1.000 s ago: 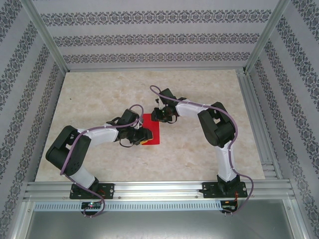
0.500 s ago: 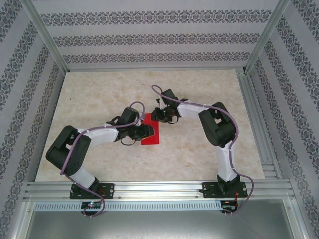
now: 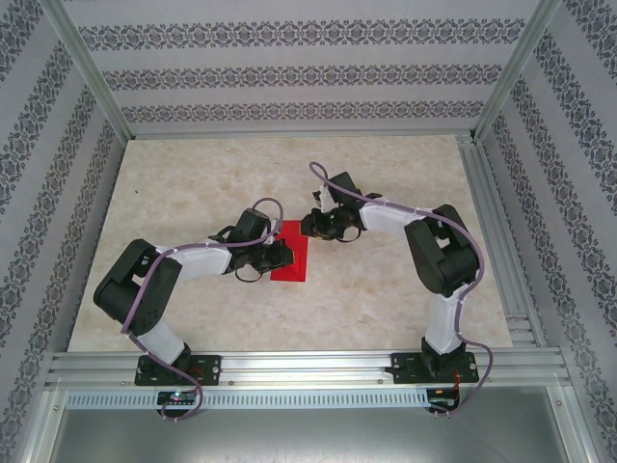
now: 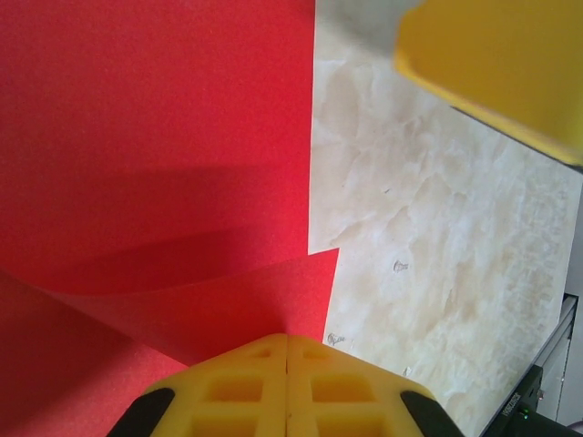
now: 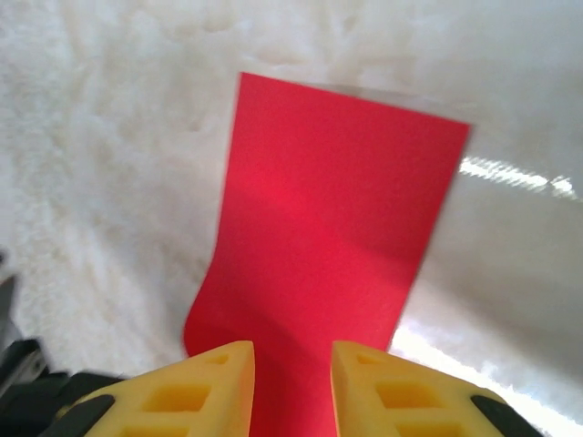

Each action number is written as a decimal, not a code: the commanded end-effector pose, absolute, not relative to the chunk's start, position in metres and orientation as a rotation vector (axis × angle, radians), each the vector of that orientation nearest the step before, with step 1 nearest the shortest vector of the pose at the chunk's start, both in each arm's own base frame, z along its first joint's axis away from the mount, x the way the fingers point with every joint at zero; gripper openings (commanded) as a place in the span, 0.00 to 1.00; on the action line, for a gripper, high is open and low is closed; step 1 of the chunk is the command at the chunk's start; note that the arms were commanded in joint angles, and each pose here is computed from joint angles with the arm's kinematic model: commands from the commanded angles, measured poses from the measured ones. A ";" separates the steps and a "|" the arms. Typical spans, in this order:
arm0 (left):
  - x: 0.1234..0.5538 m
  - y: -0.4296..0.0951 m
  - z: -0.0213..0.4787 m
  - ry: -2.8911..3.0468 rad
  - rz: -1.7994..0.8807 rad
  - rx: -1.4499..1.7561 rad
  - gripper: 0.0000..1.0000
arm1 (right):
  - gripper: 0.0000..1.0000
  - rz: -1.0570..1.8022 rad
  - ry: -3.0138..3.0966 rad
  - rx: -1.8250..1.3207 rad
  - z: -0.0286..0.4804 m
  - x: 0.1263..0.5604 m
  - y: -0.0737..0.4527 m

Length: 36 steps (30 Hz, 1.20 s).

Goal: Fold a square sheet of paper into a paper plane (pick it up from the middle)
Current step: Fold the triangle a second time at the center of the table.

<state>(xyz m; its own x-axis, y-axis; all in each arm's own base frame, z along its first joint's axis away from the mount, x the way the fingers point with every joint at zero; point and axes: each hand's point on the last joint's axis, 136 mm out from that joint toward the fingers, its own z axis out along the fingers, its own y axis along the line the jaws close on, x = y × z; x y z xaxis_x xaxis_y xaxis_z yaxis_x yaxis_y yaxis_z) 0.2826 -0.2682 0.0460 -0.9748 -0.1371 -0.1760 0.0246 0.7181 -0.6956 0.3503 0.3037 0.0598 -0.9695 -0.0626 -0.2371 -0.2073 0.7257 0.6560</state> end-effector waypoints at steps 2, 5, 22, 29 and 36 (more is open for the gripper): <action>0.286 -0.272 0.044 2.677 -1.090 -0.041 0.06 | 0.34 1.158 2.689 -0.297 0.073 0.335 0.309; 0.286 -0.271 0.044 2.678 -1.092 -0.044 0.05 | 0.38 1.171 2.699 -0.325 0.069 0.325 0.312; 0.286 -0.271 0.045 2.670 -1.104 -0.052 0.00 | 0.32 1.185 2.778 -0.408 0.040 0.303 0.325; 0.285 -0.271 0.046 2.667 -1.105 -0.050 0.00 | 0.27 1.240 2.772 -0.412 0.036 0.300 0.329; 0.285 -0.272 0.047 2.662 -1.108 -0.047 0.00 | 0.16 1.263 2.769 -0.394 0.035 0.299 0.328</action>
<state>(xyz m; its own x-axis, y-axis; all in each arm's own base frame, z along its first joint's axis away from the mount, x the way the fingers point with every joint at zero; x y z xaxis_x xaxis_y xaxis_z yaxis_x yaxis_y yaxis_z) 0.2824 -0.2678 0.0429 -0.9738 -0.1363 -0.1821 0.0297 0.7175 -0.6959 0.3014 0.3252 0.0375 -0.9689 -0.1893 -0.1592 -0.2453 0.6533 0.7163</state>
